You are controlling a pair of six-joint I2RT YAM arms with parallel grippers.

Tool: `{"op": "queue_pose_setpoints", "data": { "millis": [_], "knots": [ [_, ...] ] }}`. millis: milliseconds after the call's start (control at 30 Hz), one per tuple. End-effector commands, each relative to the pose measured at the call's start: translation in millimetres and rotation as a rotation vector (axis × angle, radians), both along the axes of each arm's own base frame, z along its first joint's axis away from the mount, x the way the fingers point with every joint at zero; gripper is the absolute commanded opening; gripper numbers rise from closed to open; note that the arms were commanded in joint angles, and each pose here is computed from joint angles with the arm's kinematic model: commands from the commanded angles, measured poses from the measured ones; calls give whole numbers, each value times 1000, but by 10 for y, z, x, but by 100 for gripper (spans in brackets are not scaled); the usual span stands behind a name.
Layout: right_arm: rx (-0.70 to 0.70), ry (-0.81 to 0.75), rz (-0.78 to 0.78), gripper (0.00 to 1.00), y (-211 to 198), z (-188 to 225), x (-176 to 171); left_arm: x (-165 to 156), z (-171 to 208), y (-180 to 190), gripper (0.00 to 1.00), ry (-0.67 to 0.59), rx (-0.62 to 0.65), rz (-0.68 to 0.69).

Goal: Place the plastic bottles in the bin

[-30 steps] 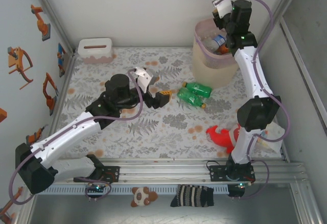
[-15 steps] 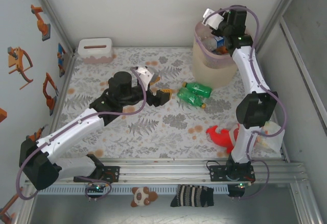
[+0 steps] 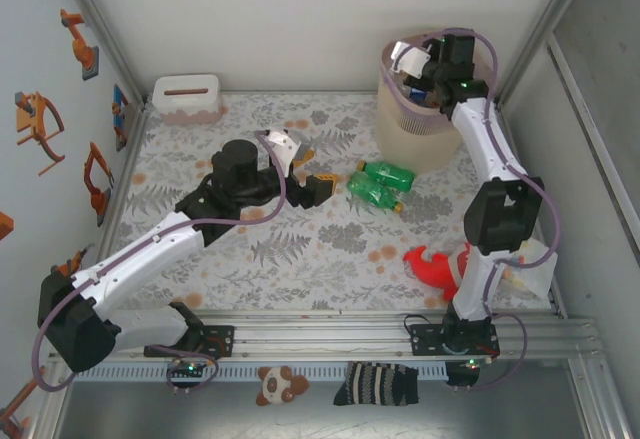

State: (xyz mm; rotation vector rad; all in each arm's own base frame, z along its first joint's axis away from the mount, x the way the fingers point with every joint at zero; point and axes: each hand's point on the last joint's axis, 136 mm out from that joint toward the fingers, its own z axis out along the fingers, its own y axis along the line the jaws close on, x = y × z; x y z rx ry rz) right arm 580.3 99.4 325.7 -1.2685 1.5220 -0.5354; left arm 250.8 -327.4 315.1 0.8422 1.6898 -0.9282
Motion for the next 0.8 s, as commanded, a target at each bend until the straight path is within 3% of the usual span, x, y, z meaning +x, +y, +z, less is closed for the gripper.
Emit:
{"op": "queue_pose_setpoints", "data": {
  "millis": [0,233,400,600,767],
  "knots": [
    [128,-117,4,68,-10,642,-205,-24,140,-5,88,-14,-46,-17],
    [351,-108,-52,66,-70,886,-347,-38,137,25,88,-15,-54,-10],
    [618,-63,-195,57,-220,993,-281,-36,131,23,88,-16,-55,-10],
    [930,99,-415,49,-341,759,9,-16,102,-17,88,-7,-57,-18],
    [1059,193,-526,50,-394,523,249,-23,91,-18,88,0,-56,-19]
  ]
}}
